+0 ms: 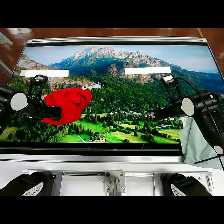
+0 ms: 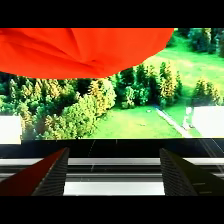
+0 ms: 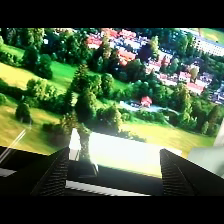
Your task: Fold the shirts.
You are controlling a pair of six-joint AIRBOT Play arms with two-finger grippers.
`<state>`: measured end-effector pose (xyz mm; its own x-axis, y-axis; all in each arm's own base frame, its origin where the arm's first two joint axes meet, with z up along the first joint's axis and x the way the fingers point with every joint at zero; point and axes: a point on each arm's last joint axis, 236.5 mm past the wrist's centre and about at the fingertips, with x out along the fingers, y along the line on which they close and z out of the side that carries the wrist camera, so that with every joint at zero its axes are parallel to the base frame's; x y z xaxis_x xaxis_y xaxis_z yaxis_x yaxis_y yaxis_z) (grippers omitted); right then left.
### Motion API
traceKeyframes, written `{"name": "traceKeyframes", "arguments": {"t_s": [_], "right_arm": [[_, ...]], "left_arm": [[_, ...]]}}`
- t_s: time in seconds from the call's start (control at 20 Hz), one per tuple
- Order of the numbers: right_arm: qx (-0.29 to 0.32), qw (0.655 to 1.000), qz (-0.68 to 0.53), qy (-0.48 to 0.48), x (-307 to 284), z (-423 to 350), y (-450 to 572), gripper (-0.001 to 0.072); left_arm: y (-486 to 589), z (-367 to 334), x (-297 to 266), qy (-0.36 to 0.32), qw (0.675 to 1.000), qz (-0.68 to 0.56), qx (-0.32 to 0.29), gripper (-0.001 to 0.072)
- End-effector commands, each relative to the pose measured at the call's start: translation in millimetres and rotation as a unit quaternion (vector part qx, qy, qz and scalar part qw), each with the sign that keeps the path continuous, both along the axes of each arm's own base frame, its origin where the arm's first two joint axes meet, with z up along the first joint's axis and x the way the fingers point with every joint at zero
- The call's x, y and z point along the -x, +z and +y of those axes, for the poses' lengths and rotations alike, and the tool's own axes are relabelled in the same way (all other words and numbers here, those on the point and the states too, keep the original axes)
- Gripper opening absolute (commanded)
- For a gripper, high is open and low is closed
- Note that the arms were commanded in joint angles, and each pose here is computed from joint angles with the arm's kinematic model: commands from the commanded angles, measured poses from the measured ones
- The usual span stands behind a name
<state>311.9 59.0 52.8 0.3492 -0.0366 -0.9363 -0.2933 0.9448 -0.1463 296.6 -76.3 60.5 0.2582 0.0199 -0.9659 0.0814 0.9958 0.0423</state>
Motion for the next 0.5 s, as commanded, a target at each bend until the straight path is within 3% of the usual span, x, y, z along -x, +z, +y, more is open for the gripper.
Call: {"name": "traceKeyframes", "arguments": {"t_s": [0.0,0.45], "right_arm": [[0.0,1.0,0.0,0.0,0.2,0.4,0.1,0.0683],[-0.02,1.0,-0.008,0.002,-3.3,9.4,1.3,0.0683]], "left_arm": [[0.0,0.2,0.0,0.0,1.0,0.0,0.0,0.0644],[0.0,0.2,0.0,0.0,1.0,0.0,0.0,0.0644]]}}
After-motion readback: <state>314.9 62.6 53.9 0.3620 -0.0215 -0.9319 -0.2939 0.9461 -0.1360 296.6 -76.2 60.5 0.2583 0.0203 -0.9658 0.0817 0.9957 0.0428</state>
